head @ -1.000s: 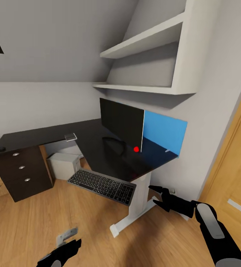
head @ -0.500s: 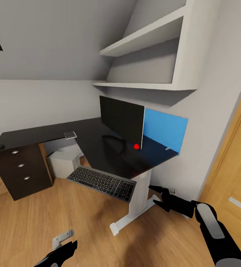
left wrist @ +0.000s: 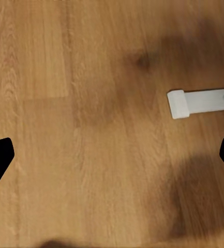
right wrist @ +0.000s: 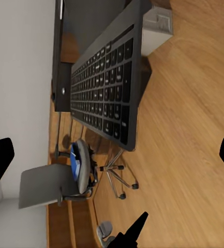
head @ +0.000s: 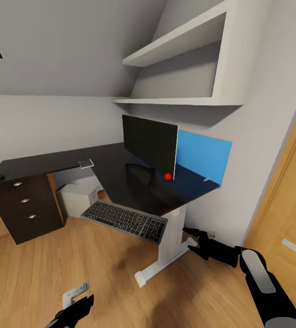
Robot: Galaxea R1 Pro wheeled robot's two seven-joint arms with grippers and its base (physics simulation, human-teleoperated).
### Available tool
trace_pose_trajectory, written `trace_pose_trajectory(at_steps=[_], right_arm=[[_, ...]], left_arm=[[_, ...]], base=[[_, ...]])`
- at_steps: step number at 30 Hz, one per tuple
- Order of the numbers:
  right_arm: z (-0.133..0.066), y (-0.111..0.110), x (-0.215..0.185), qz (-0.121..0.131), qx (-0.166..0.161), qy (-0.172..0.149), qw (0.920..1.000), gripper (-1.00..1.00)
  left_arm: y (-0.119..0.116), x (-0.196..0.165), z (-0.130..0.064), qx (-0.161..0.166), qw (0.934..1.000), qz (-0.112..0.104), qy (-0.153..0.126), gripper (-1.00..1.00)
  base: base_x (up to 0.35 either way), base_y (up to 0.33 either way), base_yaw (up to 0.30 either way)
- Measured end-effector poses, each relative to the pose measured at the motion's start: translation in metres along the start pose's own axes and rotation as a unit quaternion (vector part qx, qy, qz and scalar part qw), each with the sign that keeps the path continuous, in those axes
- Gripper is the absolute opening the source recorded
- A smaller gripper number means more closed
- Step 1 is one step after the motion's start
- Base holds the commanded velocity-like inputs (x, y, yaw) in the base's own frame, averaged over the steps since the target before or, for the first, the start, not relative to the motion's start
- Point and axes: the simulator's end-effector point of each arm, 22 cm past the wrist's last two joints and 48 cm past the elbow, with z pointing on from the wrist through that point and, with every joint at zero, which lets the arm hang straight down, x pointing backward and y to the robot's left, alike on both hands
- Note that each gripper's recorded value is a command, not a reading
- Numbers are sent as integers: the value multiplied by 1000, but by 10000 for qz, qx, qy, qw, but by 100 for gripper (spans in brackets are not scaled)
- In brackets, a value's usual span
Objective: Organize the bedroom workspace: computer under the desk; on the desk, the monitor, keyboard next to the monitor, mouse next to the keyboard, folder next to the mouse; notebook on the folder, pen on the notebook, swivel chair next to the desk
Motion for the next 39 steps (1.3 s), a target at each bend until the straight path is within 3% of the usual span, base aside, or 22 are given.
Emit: trace_pose_trajectory(at_steps=[18, 39], right_arm=[[8, -32, 9, -20, -8, 5, 10000, 100], [7, -31, 8, -28, -13, -8, 10000, 100]], left_arm=[[10, 25, 24, -23, 10000, 5, -26, 100], [16, 34, 26, -97, 9999, 14, 79, 100]], base=[[0, 0, 0], [11, 0, 146]])
